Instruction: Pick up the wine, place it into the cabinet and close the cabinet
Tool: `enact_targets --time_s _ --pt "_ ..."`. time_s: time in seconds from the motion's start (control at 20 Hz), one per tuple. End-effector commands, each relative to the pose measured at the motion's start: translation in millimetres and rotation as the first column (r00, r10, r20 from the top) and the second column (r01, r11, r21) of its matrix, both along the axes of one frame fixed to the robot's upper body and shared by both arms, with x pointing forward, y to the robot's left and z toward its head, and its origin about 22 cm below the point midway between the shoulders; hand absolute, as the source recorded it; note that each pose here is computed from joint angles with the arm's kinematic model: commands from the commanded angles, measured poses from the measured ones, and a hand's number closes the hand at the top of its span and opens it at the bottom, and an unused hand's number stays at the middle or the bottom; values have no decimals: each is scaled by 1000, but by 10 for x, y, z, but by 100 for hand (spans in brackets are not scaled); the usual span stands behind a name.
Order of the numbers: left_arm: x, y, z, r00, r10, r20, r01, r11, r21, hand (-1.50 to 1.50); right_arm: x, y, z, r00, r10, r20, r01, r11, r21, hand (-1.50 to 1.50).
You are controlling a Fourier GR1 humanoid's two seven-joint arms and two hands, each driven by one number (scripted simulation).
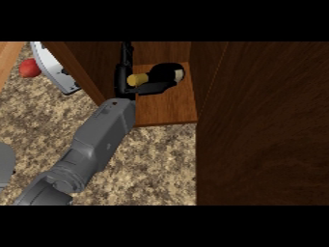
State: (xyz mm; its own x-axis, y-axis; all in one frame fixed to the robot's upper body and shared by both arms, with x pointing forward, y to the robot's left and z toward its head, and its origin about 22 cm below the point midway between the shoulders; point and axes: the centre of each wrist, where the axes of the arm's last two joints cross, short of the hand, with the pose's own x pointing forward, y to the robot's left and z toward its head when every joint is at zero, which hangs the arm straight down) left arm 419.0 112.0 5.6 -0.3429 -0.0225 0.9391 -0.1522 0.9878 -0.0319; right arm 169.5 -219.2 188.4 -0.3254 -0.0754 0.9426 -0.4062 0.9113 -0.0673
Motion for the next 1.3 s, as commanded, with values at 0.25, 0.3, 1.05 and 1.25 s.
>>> enact_targets --time_s 0.25,0.3,1.05,1.25 --pt "-131 119 -236 999 -7 -43 2 992 -124 -150 -100 -22 59 1000 -2 19 1 1000 28 -150" --pt "-135 115 -238 999 18 -47 -24 992 -128 -150 -171 1 136 1000 10 16 -10 1000 21 -150" --pt "-773 -294 -449 996 -71 -58 62 988 -144 -150 -161 -7 212 999 -39 14 39 999 21 -150" --pt "-1101 -474 -463 996 -72 -43 65 986 -151 -150 -80 -71 116 998 -68 14 68 998 18 -150"
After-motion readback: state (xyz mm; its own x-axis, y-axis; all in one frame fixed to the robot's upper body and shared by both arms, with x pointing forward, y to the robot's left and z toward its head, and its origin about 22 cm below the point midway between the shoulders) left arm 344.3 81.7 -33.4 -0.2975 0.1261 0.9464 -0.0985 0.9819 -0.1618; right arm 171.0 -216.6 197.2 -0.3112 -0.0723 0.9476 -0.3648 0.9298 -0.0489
